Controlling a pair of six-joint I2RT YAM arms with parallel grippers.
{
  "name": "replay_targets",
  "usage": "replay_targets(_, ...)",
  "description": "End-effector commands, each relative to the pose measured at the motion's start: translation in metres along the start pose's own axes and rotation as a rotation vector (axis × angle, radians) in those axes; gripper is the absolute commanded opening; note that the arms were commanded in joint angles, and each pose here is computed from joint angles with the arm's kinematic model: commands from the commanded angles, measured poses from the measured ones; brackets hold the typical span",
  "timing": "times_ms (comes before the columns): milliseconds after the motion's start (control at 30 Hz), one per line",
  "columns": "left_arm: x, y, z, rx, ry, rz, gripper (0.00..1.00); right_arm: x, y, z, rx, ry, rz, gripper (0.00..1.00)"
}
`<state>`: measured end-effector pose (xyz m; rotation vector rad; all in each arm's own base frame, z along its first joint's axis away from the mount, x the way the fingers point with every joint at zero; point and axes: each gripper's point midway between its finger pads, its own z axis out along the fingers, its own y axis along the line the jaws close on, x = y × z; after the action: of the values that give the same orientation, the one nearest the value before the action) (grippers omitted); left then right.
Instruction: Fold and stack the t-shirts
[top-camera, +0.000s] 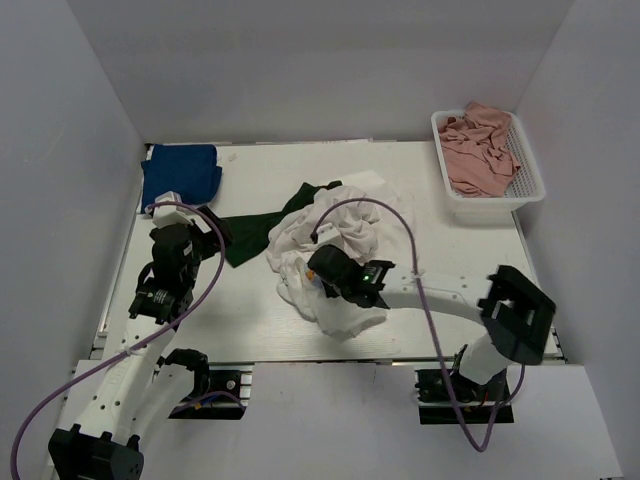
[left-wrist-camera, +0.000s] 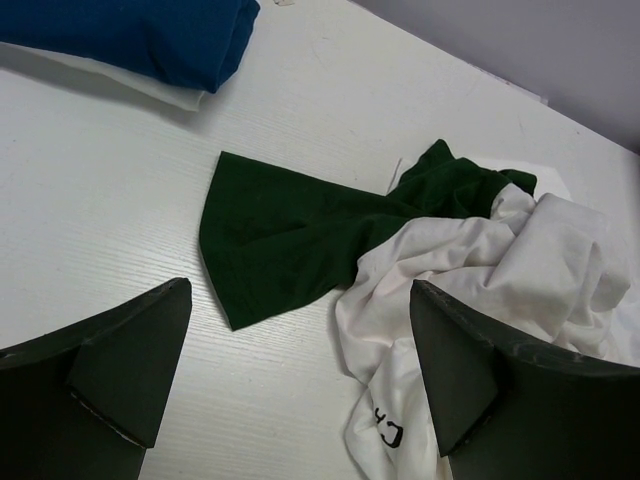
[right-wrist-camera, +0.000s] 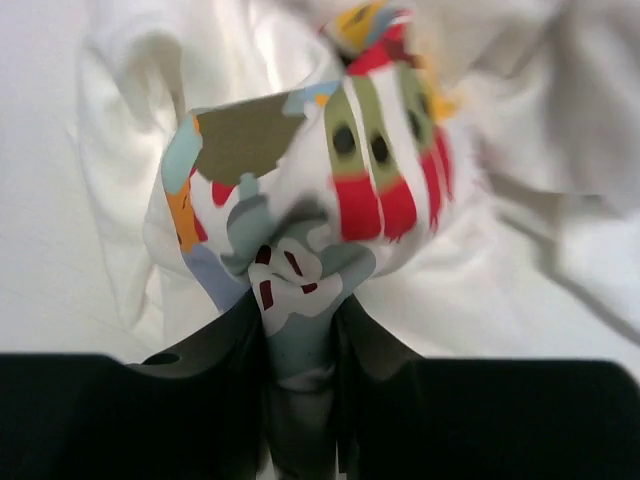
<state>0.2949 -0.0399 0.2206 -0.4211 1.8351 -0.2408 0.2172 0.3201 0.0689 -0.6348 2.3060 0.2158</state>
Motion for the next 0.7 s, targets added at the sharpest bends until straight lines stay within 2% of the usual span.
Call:
replay_targets(0,-0.002,0.006,-0.003,-0.028,-0.005,-0.011,1.00,-0.084,-0.028,-0.061,0.047,-0.276,0.149,0.00)
replay_targets(67,-0.003,0.008,-0.003,-0.039,-0.011,-0.011,1.00,-0.121,-0.043,-0.093,0.046,-0.419,0.191,0.00)
replay_targets(200,-0.004,0.009,-0.003,-0.047,-0.015,-0.011,1.00,-0.201,-0.109,-0.172,0.163,-0.723,0.313,0.00)
replay_targets(233,-0.004,0.009,-0.003,-0.047,-0.015,-0.011,1.00,-0.209,-0.123,-0.182,0.220,-0.747,0.276,0.00)
replay_targets(300,-0.001,0.010,-0.001,-0.051,-0.007,-0.009,1.00,-0.246,-0.162,-0.219,0.314,-0.862,0.323,0.00)
replay_targets(333,-0.001,0.010,-0.001,-0.051,-0.007,-0.009,1.00,-0.253,-0.171,-0.223,0.360,-0.870,0.296,0.00)
replay_targets(367,0.001,0.010,0.001,-0.056,0.002,-0.006,1.00,-0.276,-0.194,-0.252,0.412,-0.944,0.321,0.00)
replay_targets(433,0.003,0.013,0.003,-0.069,0.008,-0.002,1.00,-0.293,-0.230,-0.253,0.522,-0.950,0.312,0.00)
replay_targets(500,0.002,0.016,0.004,-0.092,0.007,0.001,1.00,-0.337,-0.270,-0.290,0.634,-1.020,0.298,0.00)
replay_targets(533,0.005,0.017,0.006,-0.098,0.019,0.005,1.00,-0.337,-0.278,-0.275,0.658,-0.991,0.289,0.00)
replay_targets(567,0.004,0.018,0.006,-0.107,0.014,0.006,1.00,-0.367,-0.292,-0.308,0.703,-1.049,0.294,0.00)
replay_targets(600,0.003,0.017,0.008,-0.109,0.017,0.006,1.00,-0.376,-0.302,-0.316,0.731,-1.060,0.301,0.00)
replay_targets(633,0.002,0.019,0.008,-0.118,0.012,0.007,1.00,-0.393,-0.338,-0.308,0.829,-1.045,0.297,0.00)
replay_targets(667,0.004,0.022,0.010,-0.133,0.017,0.020,1.00,-0.404,-0.348,-0.338,0.861,-1.090,0.302,0.00)
